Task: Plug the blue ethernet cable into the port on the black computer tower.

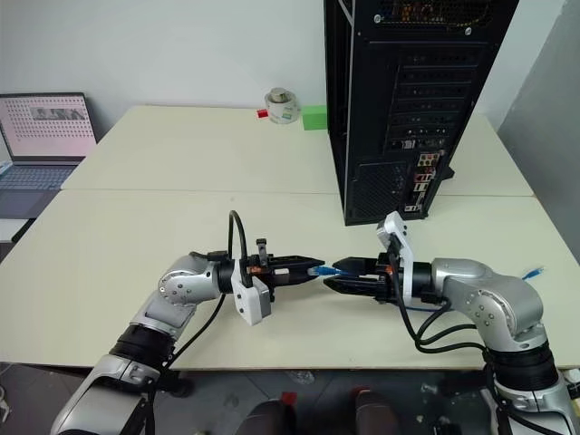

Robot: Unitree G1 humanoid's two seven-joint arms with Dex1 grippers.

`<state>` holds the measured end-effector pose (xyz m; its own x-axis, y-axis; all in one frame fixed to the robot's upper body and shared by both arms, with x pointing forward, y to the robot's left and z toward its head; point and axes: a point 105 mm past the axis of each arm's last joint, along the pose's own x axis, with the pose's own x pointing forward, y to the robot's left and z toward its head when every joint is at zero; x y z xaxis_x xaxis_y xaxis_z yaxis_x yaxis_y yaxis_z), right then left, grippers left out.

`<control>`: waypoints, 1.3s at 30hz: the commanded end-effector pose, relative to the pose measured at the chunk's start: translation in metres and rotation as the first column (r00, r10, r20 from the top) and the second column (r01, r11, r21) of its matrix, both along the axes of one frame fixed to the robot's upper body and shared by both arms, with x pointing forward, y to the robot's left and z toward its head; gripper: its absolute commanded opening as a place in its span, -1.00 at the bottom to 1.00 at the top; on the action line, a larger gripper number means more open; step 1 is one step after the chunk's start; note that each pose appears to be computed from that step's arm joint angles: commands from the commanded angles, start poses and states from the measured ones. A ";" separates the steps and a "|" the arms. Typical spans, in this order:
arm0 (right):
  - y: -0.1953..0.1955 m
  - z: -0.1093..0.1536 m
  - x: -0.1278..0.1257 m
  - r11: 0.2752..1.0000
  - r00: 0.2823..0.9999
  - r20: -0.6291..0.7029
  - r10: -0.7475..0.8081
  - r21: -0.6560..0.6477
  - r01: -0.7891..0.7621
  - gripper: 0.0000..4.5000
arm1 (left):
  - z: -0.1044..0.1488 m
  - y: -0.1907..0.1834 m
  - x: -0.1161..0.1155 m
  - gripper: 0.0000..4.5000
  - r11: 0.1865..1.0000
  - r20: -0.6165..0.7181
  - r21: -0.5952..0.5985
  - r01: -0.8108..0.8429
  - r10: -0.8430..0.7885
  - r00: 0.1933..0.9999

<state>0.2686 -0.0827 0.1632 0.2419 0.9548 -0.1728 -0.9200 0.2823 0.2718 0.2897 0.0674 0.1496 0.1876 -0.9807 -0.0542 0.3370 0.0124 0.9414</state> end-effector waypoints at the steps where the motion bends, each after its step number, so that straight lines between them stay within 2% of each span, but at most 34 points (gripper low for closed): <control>1: 0.004 0.012 -0.001 0.999 1.000 0.025 0.014 0.041 -0.015 0.09 | 0.009 -0.001 0.000 -0.89 1.000 0.076 -0.026 0.004 -0.002 0.997; 7: 0.007 0.014 -0.001 0.998 1.000 0.020 0.012 0.065 -0.013 0.09 | 0.007 -0.002 -0.001 -0.89 1.000 0.095 -0.027 0.007 -0.005 0.995; 10: 0.008 0.013 0.000 0.998 1.000 0.017 0.011 0.065 -0.012 -0.11 | 0.008 -0.002 0.000 -0.89 0.999 0.100 -0.037 0.002 0.002 0.995; 12: 0.008 0.013 0.000 0.998 1.000 0.016 0.009 0.065 -0.010 -0.31 | 0.008 -0.002 0.000 -0.89 0.999 0.101 -0.037 0.001 0.003 0.995; 13: 0.008 0.012 0.001 0.998 1.000 0.016 0.007 0.066 -0.008 -0.51 | 0.007 -0.003 -0.001 -0.89 0.999 0.101 -0.039 0.000 0.004 0.995; 15: 0.008 0.012 0.002 0.998 1.000 0.016 0.003 0.067 -0.004 -0.61 | 0.007 -0.003 -0.001 -0.89 0.999 0.104 -0.042 0.001 0.003 0.995; 18: 0.008 0.012 0.004 0.998 1.000 0.013 -0.003 0.069 0.002 -0.94 | 0.007 -0.004 -0.001 -0.89 0.999 0.105 -0.044 0.000 0.005 0.994; 19: 0.008 0.012 0.004 0.998 1.000 0.011 -0.003 0.070 0.002 -1.00 | 0.006 -0.004 -0.002 -0.89 0.999 0.104 -0.042 -0.001 0.005 0.995; 29: 0.008 0.013 0.004 0.998 1.000 0.011 0.004 0.066 -0.005 -1.00 | 0.005 -0.005 -0.001 -0.89 0.997 0.081 -0.072 -0.019 0.025 0.996; 30: 0.008 0.013 0.004 0.998 1.000 0.014 0.004 0.065 -0.005 -1.00 | 0.003 -0.004 -0.001 -0.58 0.998 0.066 -0.066 -0.024 0.028 0.997; 33: 0.004 0.016 0.006 0.998 0.999 0.033 -0.006 0.057 0.004 -1.00 | -0.010 -0.002 0.002 -0.32 0.999 -0.062 -0.017 -0.040 0.039 0.997; 36: -0.008 0.017 0.011 0.997 0.991 0.112 -0.071 -0.002 0.072 -1.00 | -0.009 0.000 0.009 -0.04 0.992 -0.212 -0.070 -0.104 0.087 0.973; 39: -0.026 0.026 0.021 0.981 0.963 0.189 -0.192 0.003 0.195 -1.00 | -0.003 0.000 0.019 0.22 0.977 -0.327 -0.123 -0.173 0.125 0.937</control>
<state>0.2851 -0.0975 0.1715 0.3701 0.9142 -0.1653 -0.8949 0.3986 0.2006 0.3049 0.0707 0.1272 0.3129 -0.9477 -0.0627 0.5777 0.1375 0.8046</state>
